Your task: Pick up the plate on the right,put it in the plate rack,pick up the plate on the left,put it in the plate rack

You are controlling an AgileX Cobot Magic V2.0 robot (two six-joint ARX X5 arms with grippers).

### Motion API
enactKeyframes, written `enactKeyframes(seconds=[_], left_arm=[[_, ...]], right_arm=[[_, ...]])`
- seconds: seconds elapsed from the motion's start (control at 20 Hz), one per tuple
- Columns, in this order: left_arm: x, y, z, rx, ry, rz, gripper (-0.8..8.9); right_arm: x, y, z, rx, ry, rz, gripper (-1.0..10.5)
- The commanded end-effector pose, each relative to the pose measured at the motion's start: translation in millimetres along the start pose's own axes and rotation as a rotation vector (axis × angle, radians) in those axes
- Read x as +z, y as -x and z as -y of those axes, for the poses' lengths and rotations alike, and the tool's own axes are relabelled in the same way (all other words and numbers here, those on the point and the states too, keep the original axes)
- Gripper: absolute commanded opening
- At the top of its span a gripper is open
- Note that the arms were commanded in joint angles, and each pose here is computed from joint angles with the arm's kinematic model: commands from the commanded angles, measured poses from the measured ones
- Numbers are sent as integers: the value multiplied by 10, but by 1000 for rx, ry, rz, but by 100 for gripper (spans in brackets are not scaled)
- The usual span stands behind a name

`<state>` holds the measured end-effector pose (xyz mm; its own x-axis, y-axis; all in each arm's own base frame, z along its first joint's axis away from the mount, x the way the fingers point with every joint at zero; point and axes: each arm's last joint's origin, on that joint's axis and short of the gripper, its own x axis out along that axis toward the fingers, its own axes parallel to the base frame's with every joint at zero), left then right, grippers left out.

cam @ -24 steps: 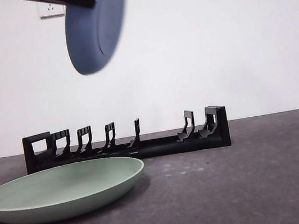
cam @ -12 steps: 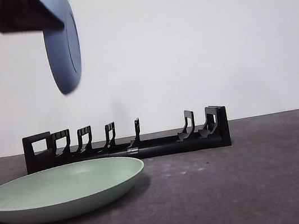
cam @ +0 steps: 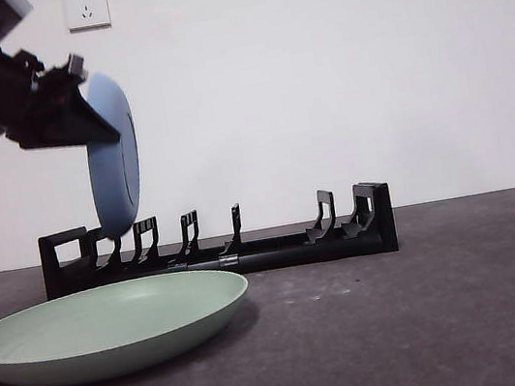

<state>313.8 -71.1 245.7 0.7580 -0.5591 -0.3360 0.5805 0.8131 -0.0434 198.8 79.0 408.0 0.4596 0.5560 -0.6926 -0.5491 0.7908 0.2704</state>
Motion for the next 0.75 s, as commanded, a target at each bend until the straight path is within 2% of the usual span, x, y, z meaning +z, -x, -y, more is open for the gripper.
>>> enactKeyframes(seconds=[0.05, 0.6, 0.75], left_arm=[[-64, -74, -33, -4, -35, -13, -8], [-277, -199, -84, 42, -74, -133, 8], [-287, -197, -78, 28, -68, -142, 189]], right_arm=[[-6, -19, 6, -3, 11, -4, 406], [-12, -20, 6, -3, 15, -10, 406], [-10, -27, 9, -3, 15, -12, 406]])
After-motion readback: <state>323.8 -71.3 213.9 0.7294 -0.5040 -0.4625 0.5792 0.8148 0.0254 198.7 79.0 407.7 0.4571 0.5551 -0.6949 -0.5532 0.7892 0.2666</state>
